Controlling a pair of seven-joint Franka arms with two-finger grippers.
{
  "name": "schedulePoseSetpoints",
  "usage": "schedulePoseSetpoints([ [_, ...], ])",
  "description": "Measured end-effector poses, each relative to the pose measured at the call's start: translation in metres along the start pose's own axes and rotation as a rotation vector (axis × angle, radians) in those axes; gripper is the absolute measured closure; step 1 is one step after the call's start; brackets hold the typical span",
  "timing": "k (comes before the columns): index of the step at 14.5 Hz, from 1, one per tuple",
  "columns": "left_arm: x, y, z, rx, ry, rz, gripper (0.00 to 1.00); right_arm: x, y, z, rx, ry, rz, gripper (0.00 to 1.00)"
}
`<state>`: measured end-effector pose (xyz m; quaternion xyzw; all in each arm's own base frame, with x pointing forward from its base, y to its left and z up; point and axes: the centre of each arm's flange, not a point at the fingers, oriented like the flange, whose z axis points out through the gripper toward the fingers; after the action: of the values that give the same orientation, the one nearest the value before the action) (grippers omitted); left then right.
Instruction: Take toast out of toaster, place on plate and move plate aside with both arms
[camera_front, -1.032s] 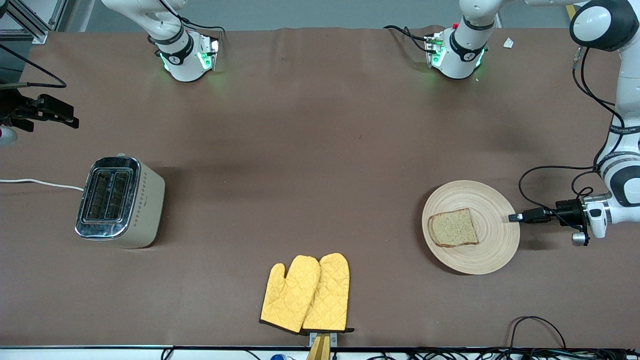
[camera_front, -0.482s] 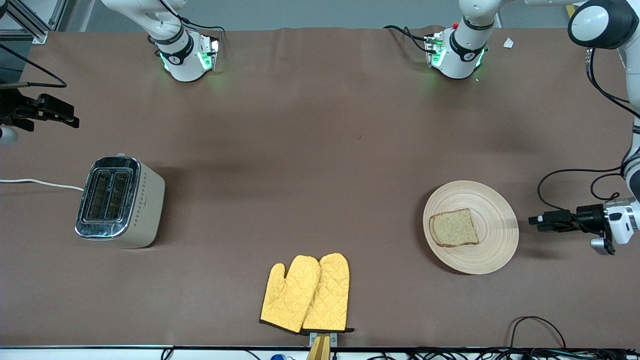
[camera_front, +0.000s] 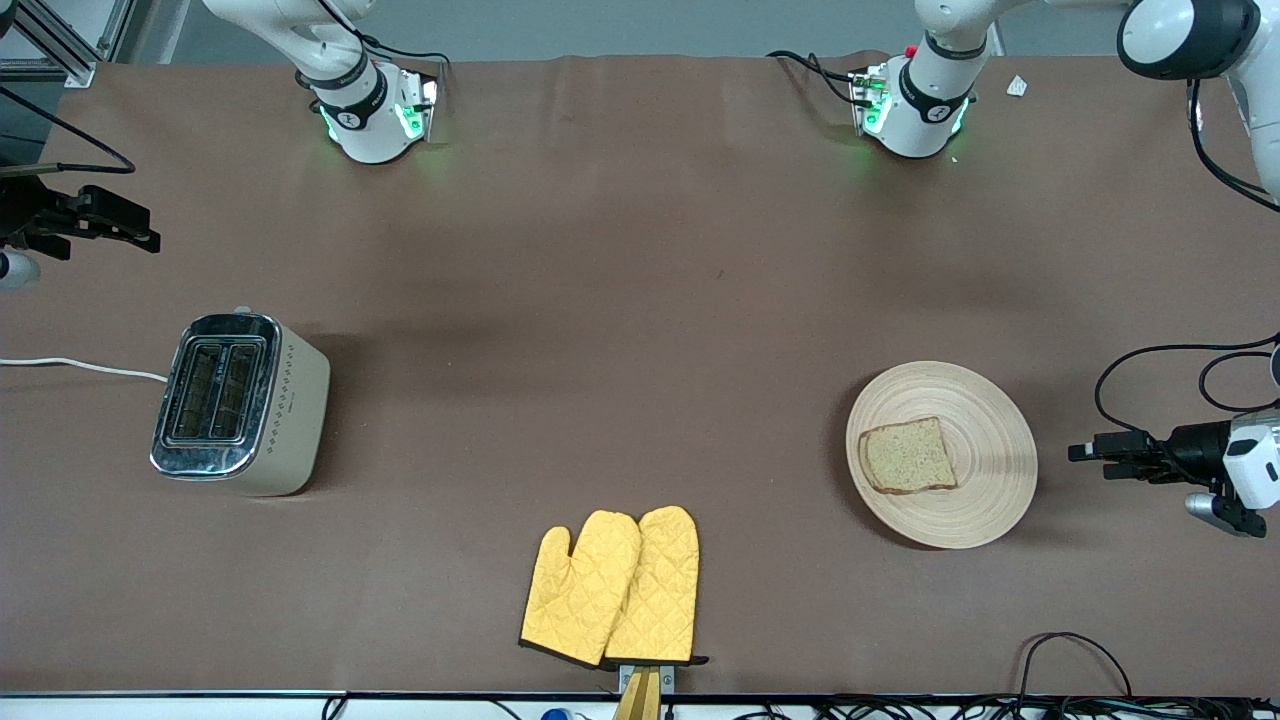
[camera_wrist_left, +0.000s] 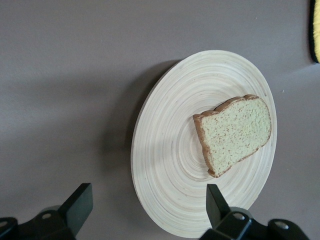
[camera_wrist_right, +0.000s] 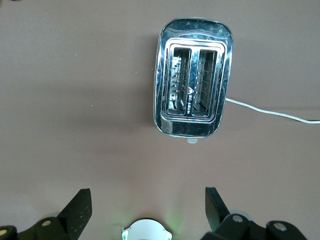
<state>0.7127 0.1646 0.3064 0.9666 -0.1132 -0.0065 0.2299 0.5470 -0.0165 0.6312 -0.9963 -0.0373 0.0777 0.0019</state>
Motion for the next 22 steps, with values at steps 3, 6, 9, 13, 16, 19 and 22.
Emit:
schedulePoseSetpoints([
  [3,0.028,0.092,-0.044,0.196,-0.013,-0.069,0.0,0.0,0.0,0.0,0.0,0.0,-0.001,0.0],
  [6,0.043,0.209,-0.057,0.295,-0.027,-0.156,0.0,0.0,-0.002,-0.001,-0.001,0.001,-0.004,0.0],
  [9,0.034,0.277,-0.071,0.36,-0.057,-0.205,0.0,0.001,-0.009,-0.001,-0.002,0.001,-0.016,0.0],
  [13,0.007,0.352,-0.115,0.481,-0.046,-0.207,0.0,0.001,-0.014,-0.002,-0.004,0.006,-0.026,0.0],
  [16,-0.013,0.372,-0.154,0.508,-0.006,-0.205,0.0,0.001,-0.015,-0.002,-0.005,0.007,-0.027,0.0],
  [19,-0.033,0.391,-0.178,0.529,-0.005,-0.205,0.0,0.001,-0.015,-0.002,-0.005,0.008,-0.028,0.0],
  [22,-0.058,0.412,-0.19,0.563,-0.025,-0.204,0.0,0.001,-0.016,-0.002,-0.005,0.009,-0.029,0.0],
])
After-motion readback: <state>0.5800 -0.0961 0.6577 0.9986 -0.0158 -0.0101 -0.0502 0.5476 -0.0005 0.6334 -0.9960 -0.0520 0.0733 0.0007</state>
